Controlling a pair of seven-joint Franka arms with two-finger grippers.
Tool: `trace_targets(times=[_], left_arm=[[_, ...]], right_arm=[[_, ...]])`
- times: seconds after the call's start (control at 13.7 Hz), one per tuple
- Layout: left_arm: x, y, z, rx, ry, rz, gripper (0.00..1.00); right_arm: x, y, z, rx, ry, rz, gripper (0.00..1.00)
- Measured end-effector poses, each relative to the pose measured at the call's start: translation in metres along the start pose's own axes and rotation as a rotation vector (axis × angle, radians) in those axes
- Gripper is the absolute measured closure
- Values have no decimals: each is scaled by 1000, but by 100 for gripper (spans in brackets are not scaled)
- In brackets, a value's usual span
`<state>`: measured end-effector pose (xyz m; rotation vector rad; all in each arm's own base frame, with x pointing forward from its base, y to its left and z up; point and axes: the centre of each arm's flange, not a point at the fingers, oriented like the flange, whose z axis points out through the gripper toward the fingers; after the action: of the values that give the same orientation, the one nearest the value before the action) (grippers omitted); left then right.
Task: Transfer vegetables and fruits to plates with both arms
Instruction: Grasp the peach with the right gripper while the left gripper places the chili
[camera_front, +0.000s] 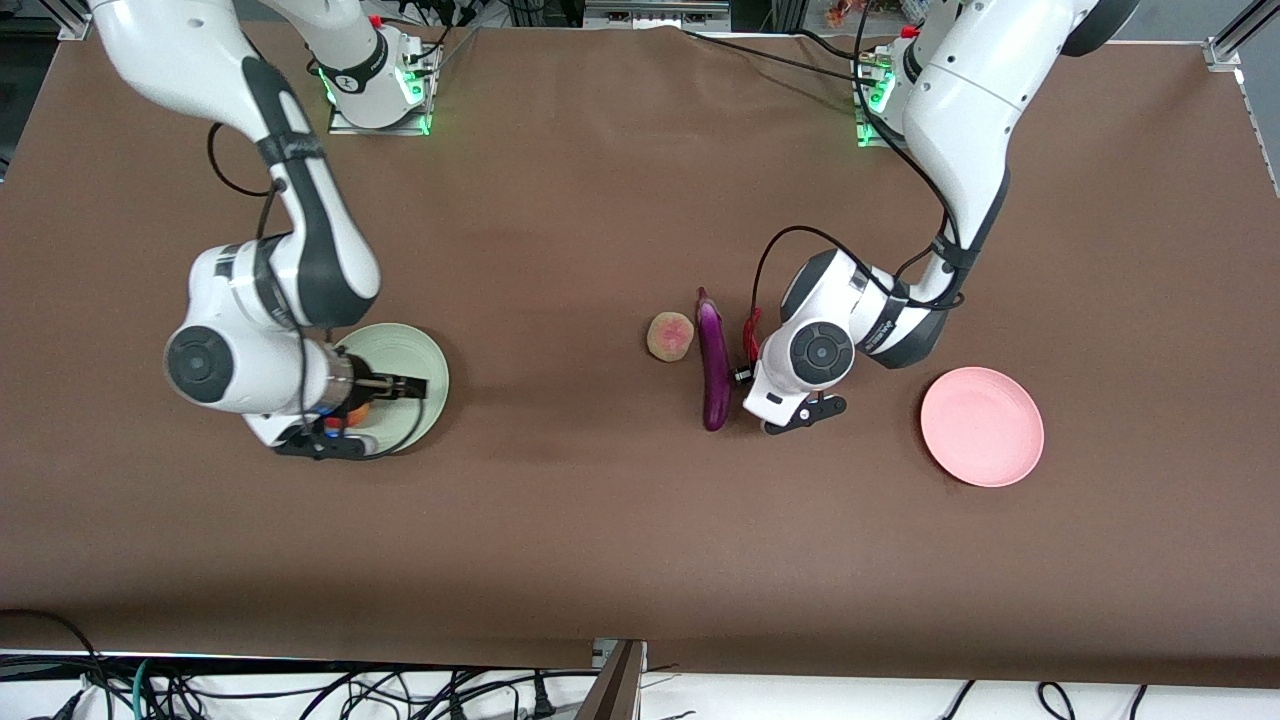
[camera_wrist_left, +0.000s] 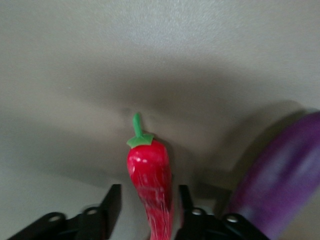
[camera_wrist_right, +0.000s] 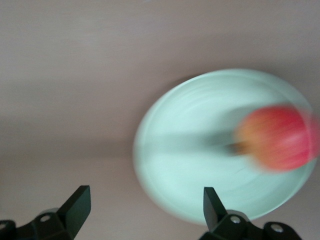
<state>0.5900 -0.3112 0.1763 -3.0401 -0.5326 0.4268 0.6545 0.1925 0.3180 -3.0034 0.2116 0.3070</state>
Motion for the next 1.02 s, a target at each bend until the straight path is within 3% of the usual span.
trace_targets(times=[0.15, 0.22, 0.36, 0.58, 0.73, 1.02], left_arm=[[3, -1, 3, -3, 3, -3, 72], [4, -1, 0, -6, 7, -6, 77], [15, -11, -14, -3, 13, -26, 77], [48, -62, -57, 73, 24, -8, 77], [75, -110, -84, 131, 48, 53, 77], [129, -204, -93, 228, 55, 275, 77]], right_arm=[[-30, -67, 8, 37, -24, 121, 0], [-45, -98, 15, 49, -25, 174, 0], [-75, -159, 34, 74, 6, 277, 0], [-120, -240, 76, 141, 70, 400, 0], [-143, -275, 101, 155, 74, 440, 0], [-145, -291, 127, 165, 93, 457, 0]])
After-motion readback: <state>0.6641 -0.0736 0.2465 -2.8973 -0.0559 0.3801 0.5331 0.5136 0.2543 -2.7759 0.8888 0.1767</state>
